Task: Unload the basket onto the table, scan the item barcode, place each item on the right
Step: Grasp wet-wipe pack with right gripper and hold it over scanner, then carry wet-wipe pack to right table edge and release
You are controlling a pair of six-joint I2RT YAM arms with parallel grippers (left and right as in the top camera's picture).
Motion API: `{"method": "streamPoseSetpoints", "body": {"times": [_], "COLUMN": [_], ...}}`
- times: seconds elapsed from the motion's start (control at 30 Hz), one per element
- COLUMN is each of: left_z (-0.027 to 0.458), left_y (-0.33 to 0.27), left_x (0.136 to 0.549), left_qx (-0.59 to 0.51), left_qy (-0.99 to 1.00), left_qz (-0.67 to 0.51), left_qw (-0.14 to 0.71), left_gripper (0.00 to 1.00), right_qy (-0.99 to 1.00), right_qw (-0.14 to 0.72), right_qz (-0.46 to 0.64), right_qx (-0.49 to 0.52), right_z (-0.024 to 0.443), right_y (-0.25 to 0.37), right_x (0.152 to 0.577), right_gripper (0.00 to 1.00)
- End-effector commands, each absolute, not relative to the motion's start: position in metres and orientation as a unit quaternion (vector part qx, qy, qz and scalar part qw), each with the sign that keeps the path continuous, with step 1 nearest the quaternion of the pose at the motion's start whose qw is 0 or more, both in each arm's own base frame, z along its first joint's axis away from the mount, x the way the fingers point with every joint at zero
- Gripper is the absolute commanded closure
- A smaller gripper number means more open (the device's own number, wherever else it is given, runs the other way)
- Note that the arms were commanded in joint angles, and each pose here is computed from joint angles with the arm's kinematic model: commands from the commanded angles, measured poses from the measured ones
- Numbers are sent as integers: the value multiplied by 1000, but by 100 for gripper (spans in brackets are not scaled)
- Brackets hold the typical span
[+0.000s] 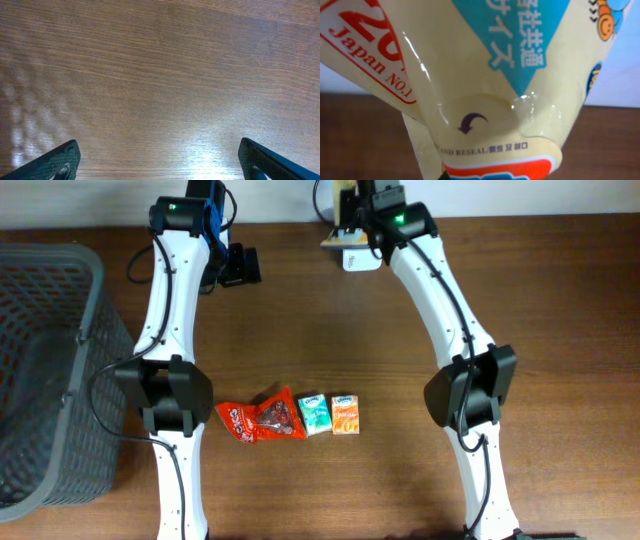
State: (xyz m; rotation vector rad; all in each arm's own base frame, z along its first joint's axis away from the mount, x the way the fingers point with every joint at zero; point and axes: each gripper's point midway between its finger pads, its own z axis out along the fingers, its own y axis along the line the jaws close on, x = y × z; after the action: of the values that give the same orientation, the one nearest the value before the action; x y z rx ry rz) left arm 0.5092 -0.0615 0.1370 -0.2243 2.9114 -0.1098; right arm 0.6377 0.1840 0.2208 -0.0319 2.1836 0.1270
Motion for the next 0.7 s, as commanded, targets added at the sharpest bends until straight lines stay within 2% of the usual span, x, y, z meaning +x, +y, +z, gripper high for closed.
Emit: {"method": "streamPoseSetpoints", "body": {"times": [0.0, 0.13, 0.2, 0.37, 0.47, 0.5, 0.67], "left_z": [133, 133, 133, 133, 133, 133, 133], "left_y": [-59, -59, -59, -59, -59, -59, -59], "left_x": [508, 508, 508, 508, 508, 508, 508], "left_qx": [-82, -82, -82, -82, -82, -82, -82], "left_qy": [991, 991, 991, 991, 991, 991, 991], "left_qz": [-31, -31, -31, -31, -31, -31, -31], "left_qw": [104, 104, 104, 104, 104, 104, 104], "left_gripper": [1, 1, 1, 1, 1, 1, 1], "right_qy": [858, 868, 870, 846, 858, 869, 861], "right_qw": [511, 495, 492, 527, 474, 413, 255], "right_qz": [45, 34, 29, -18, -69, -105, -175], "right_qx": [19, 23, 24, 76, 184, 251, 403], "right_z": [252, 203, 197, 273, 278, 253, 182], "right_y": [165, 157, 155, 97, -37, -121, -312], "right_x": [654, 673, 674, 659, 629, 600, 487], "right_gripper": [96, 96, 96, 95, 95, 95, 96]}}
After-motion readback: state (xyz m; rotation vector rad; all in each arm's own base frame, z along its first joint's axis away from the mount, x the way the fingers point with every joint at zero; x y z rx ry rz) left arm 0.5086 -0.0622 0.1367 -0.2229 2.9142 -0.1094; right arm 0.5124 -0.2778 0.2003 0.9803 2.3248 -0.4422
